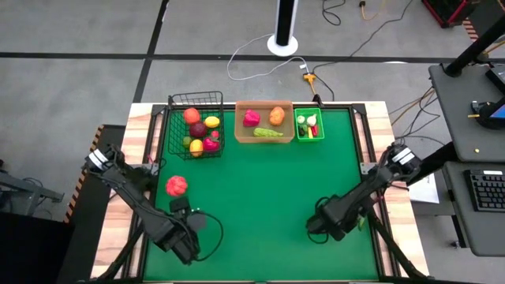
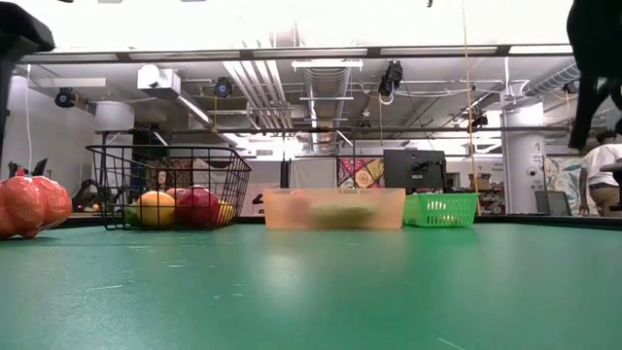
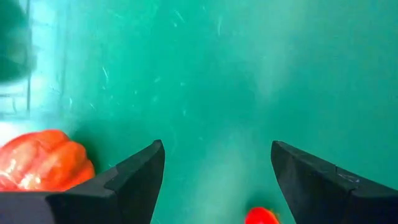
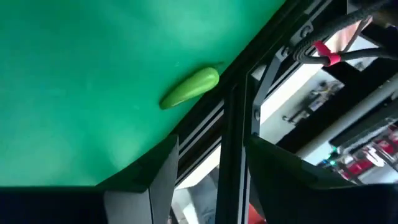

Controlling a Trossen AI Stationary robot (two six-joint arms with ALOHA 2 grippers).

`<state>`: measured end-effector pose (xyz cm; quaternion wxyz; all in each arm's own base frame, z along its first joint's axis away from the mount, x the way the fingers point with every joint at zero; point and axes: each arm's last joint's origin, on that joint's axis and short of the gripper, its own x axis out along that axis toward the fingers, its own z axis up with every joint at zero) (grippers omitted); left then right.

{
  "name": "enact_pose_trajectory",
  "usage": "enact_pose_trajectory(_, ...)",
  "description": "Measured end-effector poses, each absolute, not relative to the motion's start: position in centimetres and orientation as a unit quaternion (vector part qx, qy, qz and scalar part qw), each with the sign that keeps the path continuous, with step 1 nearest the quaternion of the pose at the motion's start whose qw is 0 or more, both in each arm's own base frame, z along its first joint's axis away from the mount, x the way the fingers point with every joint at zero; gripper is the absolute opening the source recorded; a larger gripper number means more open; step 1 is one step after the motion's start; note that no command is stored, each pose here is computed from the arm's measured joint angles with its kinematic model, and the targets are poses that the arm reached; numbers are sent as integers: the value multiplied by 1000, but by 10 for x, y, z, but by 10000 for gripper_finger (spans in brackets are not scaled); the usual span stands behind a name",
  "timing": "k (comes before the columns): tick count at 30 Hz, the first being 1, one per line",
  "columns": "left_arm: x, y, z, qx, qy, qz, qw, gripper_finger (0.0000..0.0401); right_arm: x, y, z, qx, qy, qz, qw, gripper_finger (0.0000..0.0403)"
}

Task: Sort produce into baskets
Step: Put the green chilli pepper into the green bin

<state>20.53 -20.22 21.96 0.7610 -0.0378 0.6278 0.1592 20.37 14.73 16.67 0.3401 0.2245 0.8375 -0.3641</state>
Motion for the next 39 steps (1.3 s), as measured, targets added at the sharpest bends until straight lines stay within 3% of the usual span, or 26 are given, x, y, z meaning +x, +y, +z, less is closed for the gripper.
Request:
enact_pose_trajectory(13, 212, -192, 220, 3, 627, 155, 763, 275, 180, 158, 130, 170, 848, -419, 278, 172)
enact_pose_trajectory(25, 213, -192, 220, 1, 626, 154, 765, 275, 183, 165, 94, 128, 859, -411, 279, 166)
enact_pose_trajectory(30, 214, -191, 220, 2, 625, 155, 765, 275, 188, 165, 102, 132, 844, -420, 307, 166)
enact_pose_trajectory(39, 216, -189, 220, 2, 620, 159, 768, 275, 199, 159, 144, 178, 773, -447, 413, 166)
